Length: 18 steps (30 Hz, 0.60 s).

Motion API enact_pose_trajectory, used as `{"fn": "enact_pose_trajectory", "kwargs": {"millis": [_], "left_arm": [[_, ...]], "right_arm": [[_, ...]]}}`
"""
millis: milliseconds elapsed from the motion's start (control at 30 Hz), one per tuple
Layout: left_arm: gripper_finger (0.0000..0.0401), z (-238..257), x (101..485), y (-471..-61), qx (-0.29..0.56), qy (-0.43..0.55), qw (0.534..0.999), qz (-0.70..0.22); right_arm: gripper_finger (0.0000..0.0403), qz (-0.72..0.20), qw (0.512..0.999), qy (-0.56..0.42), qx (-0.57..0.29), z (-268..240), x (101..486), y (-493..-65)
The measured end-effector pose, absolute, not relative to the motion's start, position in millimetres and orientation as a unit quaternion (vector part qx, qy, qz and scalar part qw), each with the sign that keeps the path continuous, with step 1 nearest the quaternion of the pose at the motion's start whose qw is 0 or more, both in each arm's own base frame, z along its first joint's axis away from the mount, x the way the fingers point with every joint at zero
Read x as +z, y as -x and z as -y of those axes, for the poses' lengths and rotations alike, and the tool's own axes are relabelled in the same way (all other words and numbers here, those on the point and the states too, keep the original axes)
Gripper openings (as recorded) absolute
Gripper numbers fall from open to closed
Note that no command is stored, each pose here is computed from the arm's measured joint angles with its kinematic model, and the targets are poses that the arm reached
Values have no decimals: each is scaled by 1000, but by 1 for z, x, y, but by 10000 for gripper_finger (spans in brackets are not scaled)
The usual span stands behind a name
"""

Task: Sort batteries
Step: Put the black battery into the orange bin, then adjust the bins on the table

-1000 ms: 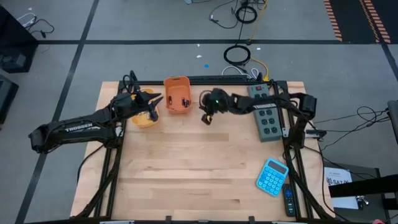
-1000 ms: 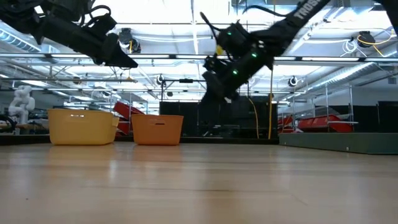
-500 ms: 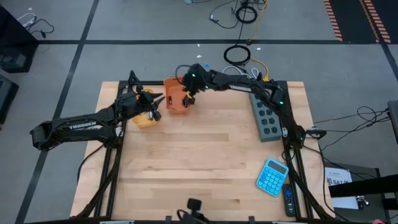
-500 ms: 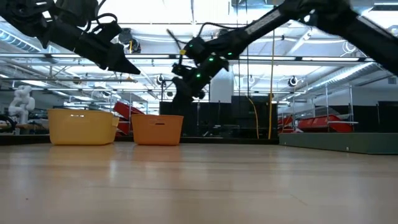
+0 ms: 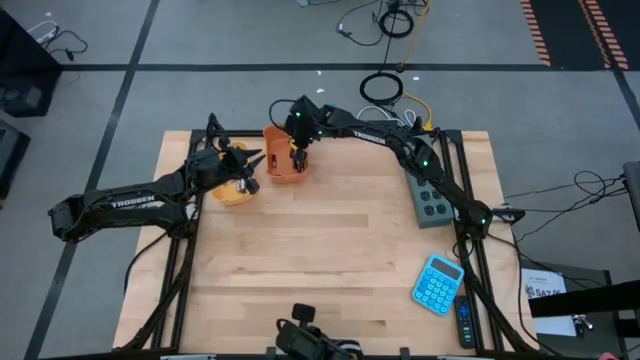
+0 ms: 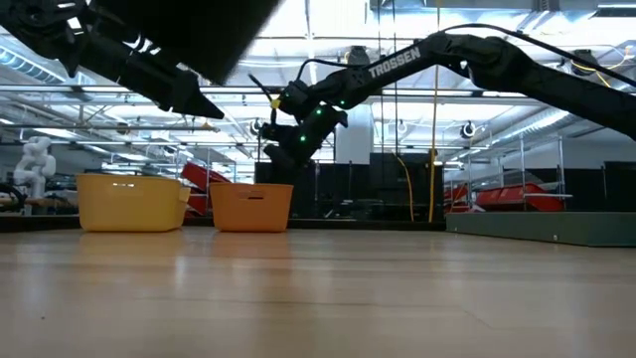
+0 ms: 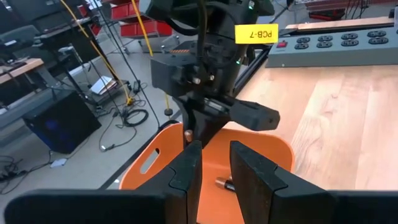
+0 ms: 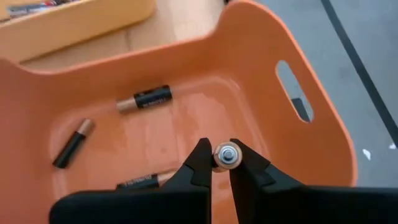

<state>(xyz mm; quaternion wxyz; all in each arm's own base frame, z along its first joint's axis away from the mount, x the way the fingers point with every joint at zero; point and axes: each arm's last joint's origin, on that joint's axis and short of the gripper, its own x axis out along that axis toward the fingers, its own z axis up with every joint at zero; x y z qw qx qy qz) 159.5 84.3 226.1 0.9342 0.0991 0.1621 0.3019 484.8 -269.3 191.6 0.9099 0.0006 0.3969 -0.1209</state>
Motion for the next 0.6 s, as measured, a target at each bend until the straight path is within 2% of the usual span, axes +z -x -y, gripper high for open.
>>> {"fn": "enact_pose_trajectory", "kwargs": {"millis": [167, 233, 433, 600], "left_arm": [[93, -85, 226, -159, 305, -99, 933, -161], [93, -85, 226, -159, 305, -99, 933, -161], [93, -85, 226, -159, 305, -99, 933, -161], [93, -85, 225, -159, 304, -97, 933, -167]], "right_arm": [[17, -407, 906, 13, -114, 271, 190, -482], [39, -407, 906, 19, -111, 270, 190, -483], [140, -410, 905, 19, -111, 271, 190, -482], [166, -425, 895, 24, -130, 273, 191, -478]]}}
